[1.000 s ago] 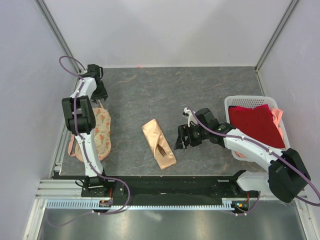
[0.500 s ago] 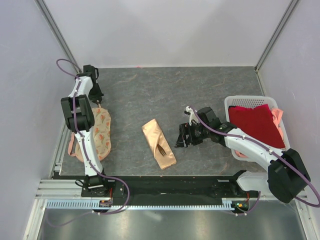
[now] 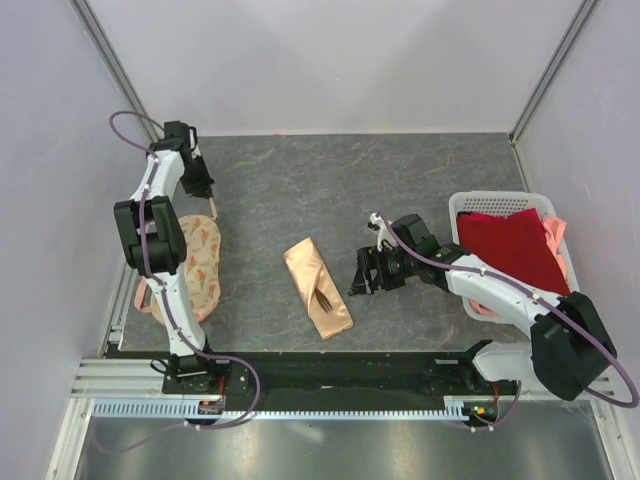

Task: Fold the napkin into a case and place the utensils inside
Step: Pick up the spoon from the corner of the board, then pass from the left arm to the right

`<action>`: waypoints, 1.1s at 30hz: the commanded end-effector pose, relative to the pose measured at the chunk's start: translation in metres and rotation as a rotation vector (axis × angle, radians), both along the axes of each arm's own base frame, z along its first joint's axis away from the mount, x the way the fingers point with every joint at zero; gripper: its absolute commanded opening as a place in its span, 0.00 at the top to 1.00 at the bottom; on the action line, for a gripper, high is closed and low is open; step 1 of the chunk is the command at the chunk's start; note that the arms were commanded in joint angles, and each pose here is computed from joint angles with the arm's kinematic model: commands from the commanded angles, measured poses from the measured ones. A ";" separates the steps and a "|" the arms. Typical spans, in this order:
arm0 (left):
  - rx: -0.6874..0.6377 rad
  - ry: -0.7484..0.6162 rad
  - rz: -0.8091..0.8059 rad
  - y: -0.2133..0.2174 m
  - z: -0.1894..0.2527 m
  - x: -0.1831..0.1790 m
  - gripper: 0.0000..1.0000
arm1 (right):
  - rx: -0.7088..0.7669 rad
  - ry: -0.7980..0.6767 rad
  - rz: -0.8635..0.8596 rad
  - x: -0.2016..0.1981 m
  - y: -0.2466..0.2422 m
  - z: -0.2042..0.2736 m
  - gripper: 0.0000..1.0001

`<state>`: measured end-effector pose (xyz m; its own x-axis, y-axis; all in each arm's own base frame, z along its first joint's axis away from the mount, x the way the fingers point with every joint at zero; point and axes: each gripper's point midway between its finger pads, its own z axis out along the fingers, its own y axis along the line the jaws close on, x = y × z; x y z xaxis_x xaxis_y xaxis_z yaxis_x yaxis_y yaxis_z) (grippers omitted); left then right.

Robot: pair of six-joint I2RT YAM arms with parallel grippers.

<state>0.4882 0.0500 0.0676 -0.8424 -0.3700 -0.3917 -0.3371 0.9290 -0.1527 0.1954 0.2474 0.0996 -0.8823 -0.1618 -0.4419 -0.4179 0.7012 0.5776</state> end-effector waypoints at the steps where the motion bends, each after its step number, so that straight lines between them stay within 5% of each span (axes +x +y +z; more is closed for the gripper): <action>1: -0.091 -0.171 -0.062 -0.046 0.065 0.000 0.98 | 0.030 -0.039 -0.017 0.020 0.011 0.009 0.16; 11: -0.262 -0.310 -0.443 -0.207 0.119 -0.087 0.98 | 0.170 -0.033 0.007 0.064 0.042 0.049 0.13; 15: -0.305 -0.356 -0.704 -0.275 0.126 -0.150 0.98 | 0.242 -0.039 0.009 0.084 0.044 0.076 0.12; 21: -0.327 -0.389 -0.871 -0.305 0.126 -0.212 0.98 | 0.271 -0.047 -0.017 0.103 0.033 0.095 0.12; 29: -0.256 -0.368 -0.976 -0.329 0.107 -0.248 0.98 | 0.308 -0.009 -0.016 0.099 0.037 0.105 0.17; 33: -0.200 -0.390 -1.019 -0.337 0.107 -0.256 0.98 | 0.307 0.035 0.005 0.092 0.040 0.098 0.34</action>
<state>0.2237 -0.2824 0.1652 -0.7096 0.3108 -0.6324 0.6231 0.6958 -0.3572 0.2891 0.2792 0.1850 -0.8973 -0.0123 -0.4412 -0.3795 0.5316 0.7572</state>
